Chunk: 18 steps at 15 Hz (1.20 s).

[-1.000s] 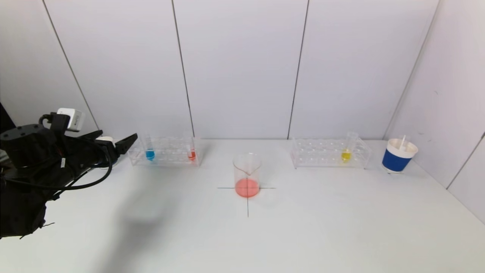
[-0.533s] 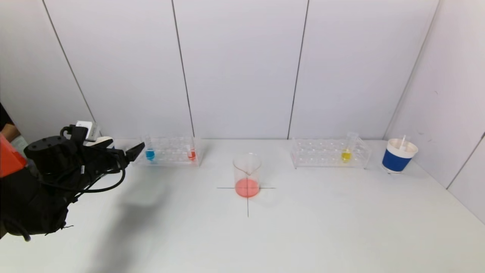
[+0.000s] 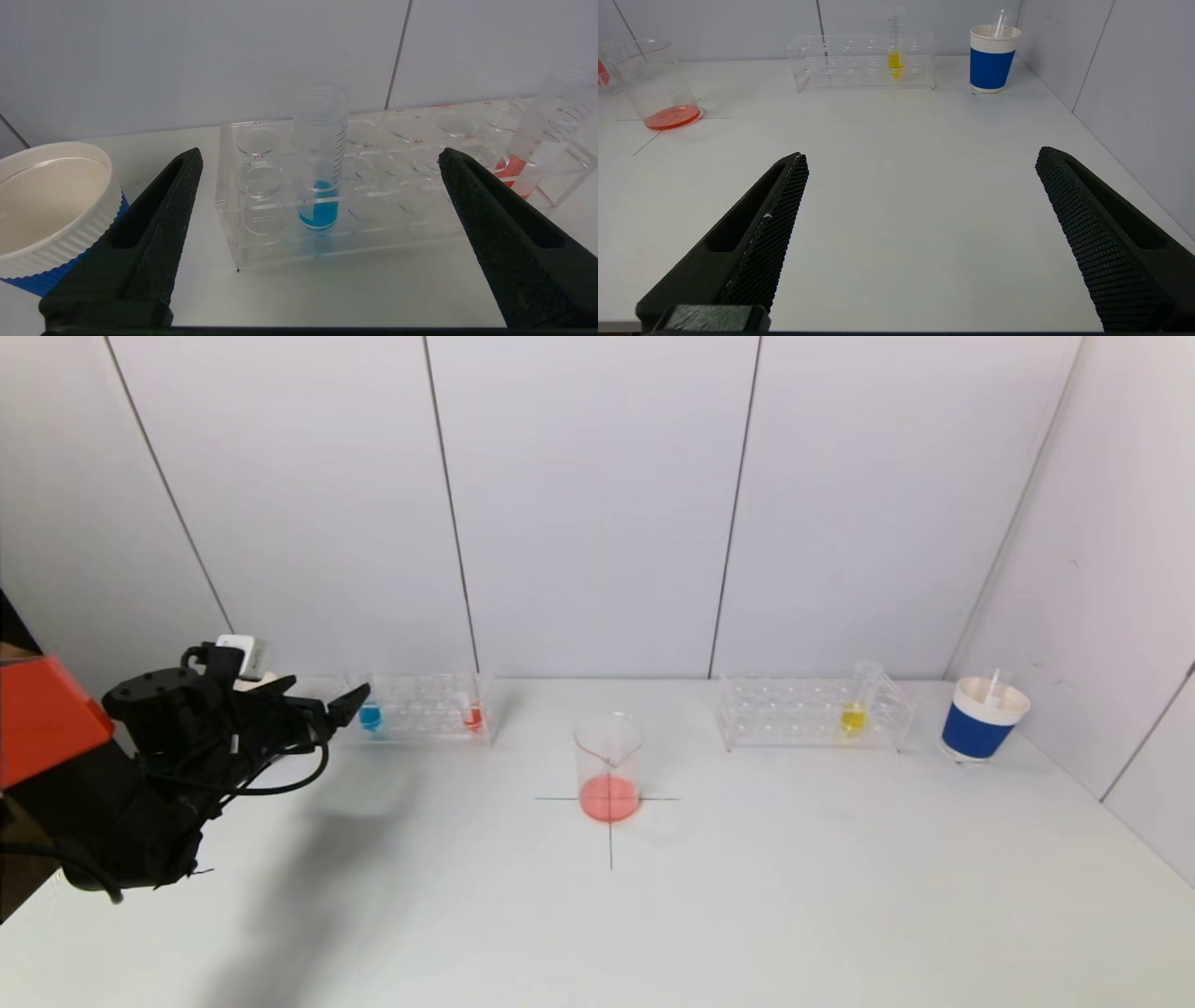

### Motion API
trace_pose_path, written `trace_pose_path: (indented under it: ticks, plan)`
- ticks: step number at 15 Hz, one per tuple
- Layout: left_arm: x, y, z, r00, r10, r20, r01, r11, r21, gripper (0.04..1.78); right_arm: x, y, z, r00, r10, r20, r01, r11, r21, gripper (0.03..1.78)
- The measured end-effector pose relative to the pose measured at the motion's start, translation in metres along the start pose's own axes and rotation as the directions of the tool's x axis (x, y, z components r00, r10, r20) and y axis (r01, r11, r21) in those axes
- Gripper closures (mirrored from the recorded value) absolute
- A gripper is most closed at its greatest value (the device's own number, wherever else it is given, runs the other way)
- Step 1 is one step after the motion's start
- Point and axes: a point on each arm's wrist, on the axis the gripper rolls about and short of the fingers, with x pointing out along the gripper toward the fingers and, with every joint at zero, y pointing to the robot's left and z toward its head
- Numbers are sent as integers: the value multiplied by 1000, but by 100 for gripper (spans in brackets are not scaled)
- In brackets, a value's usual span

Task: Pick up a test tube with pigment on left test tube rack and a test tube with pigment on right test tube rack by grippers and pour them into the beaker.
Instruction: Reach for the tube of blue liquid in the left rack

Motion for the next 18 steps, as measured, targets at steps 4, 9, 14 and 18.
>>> trace_pose_path:
  ticks: [4, 9, 14, 18]
  plan:
    - [12, 3, -8, 1000, 4, 3, -4, 1000, 3, 6, 0, 0, 0, 1000, 0, 0, 0, 1000, 0, 4]
    - [22, 5, -15, 1000, 4, -13, -4, 1000, -2, 6, 0, 0, 0, 1000, 0, 0, 0, 1000, 0, 4]
    - [27, 7, -13, 1000, 3, -13, -3, 1000, -2, 6, 0, 0, 0, 1000, 0, 0, 0, 1000, 0, 4]
    - [30, 6, -11, 1000, -1, -9, 1, 1000, 1, 6, 0, 0, 0, 1000, 0, 0, 0, 1000, 0, 4]
